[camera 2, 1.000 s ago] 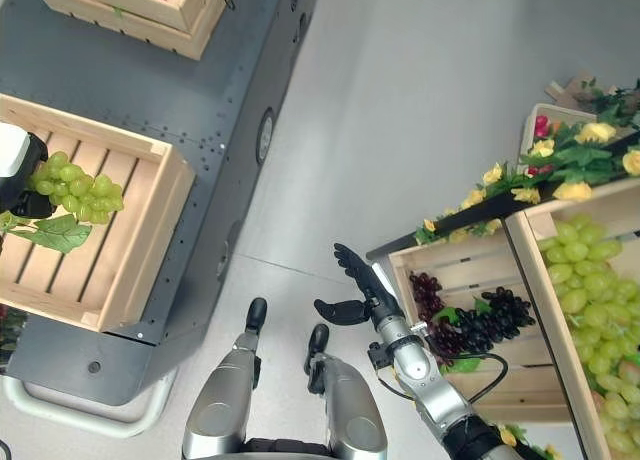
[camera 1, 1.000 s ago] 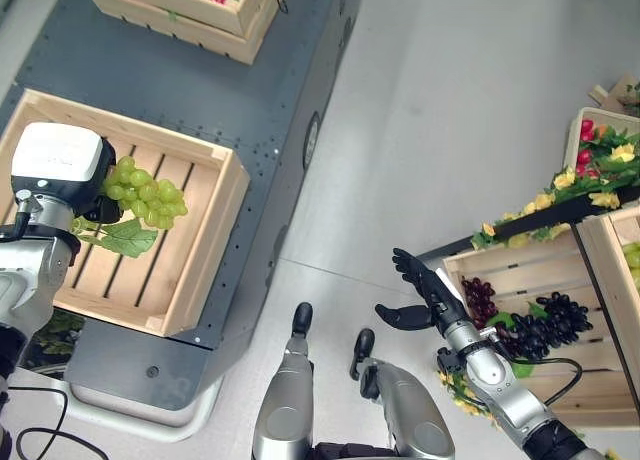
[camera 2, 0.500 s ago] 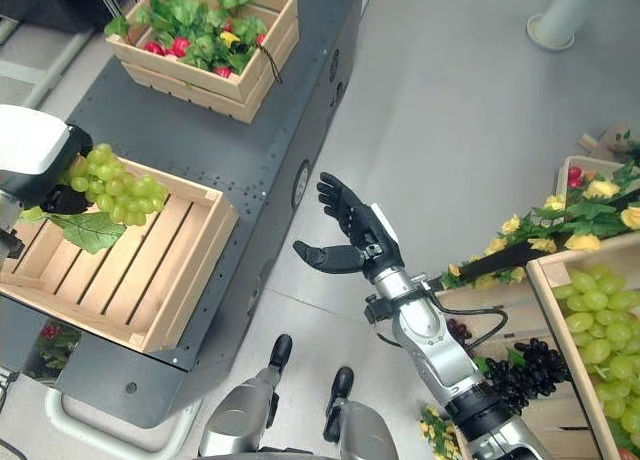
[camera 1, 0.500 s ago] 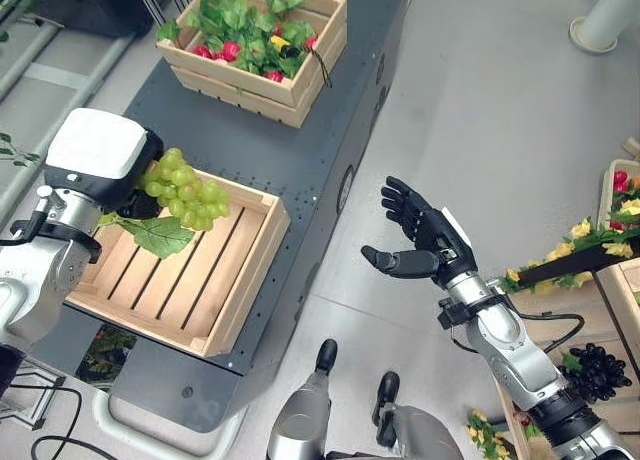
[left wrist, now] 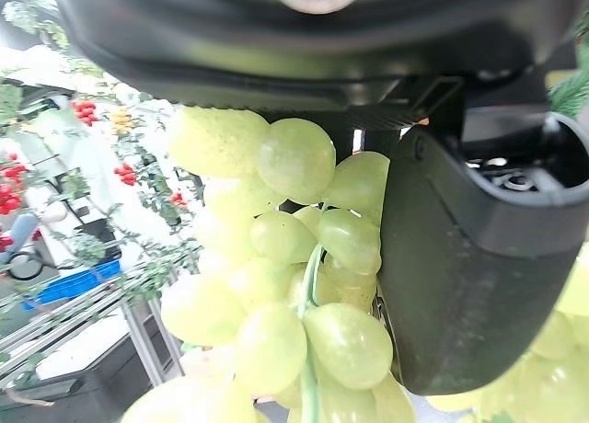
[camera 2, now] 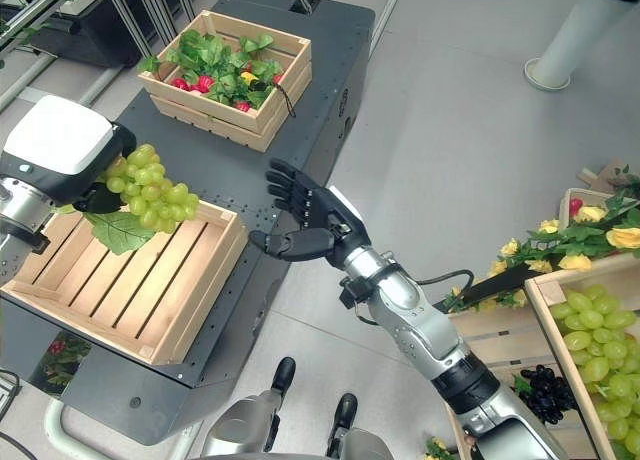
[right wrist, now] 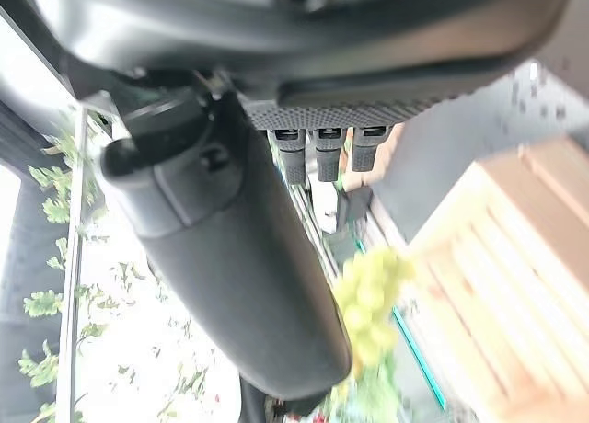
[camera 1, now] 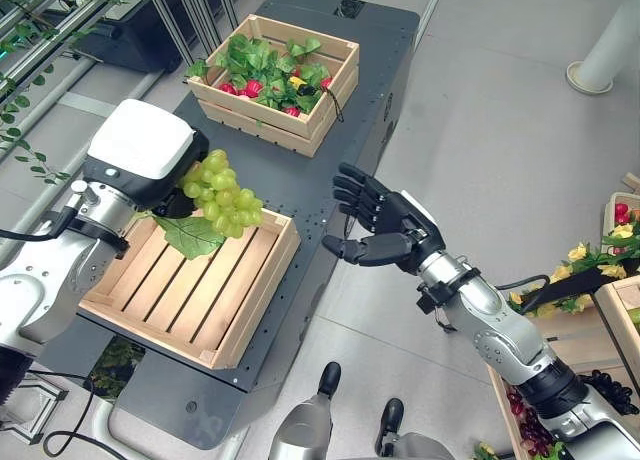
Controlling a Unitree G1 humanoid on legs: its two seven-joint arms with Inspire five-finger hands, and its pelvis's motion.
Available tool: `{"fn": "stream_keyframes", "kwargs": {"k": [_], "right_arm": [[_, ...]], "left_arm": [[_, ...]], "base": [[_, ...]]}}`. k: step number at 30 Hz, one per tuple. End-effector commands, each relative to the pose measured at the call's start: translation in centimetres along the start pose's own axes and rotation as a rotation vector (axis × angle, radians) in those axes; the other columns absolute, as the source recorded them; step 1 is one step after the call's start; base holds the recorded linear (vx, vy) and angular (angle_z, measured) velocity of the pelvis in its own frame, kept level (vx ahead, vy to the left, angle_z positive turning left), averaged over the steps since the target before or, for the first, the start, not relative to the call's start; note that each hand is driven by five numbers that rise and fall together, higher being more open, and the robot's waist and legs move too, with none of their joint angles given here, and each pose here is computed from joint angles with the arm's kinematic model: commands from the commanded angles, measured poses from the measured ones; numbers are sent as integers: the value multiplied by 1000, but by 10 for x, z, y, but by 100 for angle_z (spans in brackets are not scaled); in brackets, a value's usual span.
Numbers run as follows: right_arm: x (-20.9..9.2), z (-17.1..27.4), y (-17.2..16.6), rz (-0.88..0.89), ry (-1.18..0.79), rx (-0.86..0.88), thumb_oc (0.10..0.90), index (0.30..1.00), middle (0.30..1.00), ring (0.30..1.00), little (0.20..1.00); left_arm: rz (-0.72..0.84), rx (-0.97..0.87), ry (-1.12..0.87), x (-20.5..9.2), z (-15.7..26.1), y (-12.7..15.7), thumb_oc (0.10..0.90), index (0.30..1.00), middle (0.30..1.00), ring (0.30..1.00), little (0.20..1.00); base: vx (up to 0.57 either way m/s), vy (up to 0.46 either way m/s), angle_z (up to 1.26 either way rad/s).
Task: Pick up the fruits from the basket on one side to the basket on the other side
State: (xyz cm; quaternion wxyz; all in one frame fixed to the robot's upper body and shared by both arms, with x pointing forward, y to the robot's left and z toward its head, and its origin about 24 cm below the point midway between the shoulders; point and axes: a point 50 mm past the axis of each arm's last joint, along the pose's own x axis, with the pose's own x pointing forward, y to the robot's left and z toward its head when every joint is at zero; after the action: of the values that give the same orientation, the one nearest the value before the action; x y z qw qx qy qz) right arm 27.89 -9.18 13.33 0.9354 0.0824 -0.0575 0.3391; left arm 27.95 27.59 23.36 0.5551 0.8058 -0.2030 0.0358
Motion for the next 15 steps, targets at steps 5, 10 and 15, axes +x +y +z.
{"fn": "stream_keyframes", "kwargs": {"k": [5, 10, 15], "right_arm": [[9, 15, 36, 133, -108, 124, 800, 900, 900, 900, 900], [13, 18, 40, 135, -113, 114, 800, 900, 900, 900, 900], [17, 16, 43, 124, -110, 127, 800, 900, 900, 900, 900]], "left_arm": [[111, -82, -9, 19, 1, 34, 400, 300, 300, 300, 300], [127, -149, -81, 26, 17, 40, 400, 300, 300, 300, 300], [128, -196, -165, 35, 36, 47, 400, 300, 300, 300, 300]], "base": [[0, 0, 0], [0, 0, 0], [0, 0, 0]]}}
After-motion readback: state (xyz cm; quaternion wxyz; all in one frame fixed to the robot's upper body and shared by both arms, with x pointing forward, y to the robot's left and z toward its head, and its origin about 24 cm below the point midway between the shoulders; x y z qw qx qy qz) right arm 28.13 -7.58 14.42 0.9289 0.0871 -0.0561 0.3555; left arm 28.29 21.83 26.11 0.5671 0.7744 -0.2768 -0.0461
